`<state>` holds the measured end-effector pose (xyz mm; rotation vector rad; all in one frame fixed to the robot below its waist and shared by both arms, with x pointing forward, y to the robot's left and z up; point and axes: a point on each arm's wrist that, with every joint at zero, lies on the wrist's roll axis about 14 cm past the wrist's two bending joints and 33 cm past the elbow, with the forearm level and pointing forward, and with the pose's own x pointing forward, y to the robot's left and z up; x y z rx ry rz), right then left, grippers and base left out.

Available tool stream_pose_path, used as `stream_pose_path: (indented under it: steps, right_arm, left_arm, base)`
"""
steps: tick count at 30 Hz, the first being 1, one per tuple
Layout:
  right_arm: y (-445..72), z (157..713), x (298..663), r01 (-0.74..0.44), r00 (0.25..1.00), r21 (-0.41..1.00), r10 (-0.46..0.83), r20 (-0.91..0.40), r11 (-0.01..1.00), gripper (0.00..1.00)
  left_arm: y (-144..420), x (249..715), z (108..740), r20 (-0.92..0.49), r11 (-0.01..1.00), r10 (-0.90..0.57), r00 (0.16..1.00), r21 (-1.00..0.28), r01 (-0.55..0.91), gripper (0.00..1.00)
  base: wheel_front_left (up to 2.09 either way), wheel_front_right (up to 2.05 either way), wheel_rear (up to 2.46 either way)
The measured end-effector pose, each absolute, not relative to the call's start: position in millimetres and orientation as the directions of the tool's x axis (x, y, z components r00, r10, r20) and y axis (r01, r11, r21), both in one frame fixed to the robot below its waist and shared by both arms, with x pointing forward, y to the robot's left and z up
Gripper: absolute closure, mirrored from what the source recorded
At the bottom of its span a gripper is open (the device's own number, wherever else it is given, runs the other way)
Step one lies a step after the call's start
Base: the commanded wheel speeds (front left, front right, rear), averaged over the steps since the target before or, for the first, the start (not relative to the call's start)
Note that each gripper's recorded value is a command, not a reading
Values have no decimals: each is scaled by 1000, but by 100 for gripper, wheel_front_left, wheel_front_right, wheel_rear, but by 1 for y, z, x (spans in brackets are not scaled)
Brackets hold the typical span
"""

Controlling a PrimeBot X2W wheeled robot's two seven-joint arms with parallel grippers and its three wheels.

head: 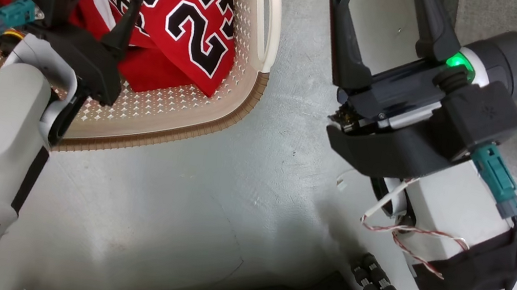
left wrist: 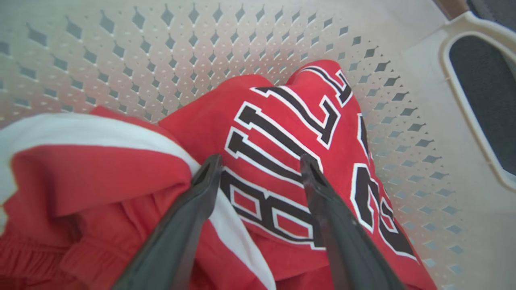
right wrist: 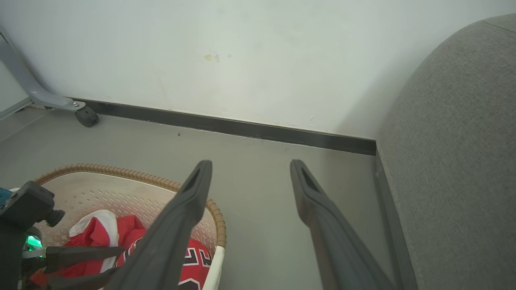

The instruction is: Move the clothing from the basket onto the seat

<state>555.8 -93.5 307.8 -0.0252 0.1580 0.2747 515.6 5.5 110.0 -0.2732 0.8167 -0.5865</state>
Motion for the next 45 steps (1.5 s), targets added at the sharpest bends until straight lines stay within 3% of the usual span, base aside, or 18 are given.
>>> stream_pose_path:
  steps: [18,19,20,28,45]
  right_arm:
    - [-91,306,552,-274,949,13,272,-162,962,0]
    - [-92,305,551,-272,948,15,271,-165,962,0]
    - [-92,304,550,-271,948,16,270,-167,962,0]
    - [-98,305,553,-251,954,20,251,-167,968,0]
    - [-112,325,555,-209,962,-27,201,-186,977,0]
  left_arm:
    - [-8,504,98,-656,793,-608,446,-475,382,2]
    - [-9,504,98,-656,791,-610,444,-477,382,66]
    - [-10,504,98,-655,791,-611,444,-480,380,100]
    - [-8,508,99,-654,790,-611,447,-467,397,100]
    - [0,515,169,-538,786,-618,573,-449,425,100]
  base:
    - [0,0,0]
    - [0,0,0]
    - [0,0,0]
    - [0,0,0]
    - [0,0,0]
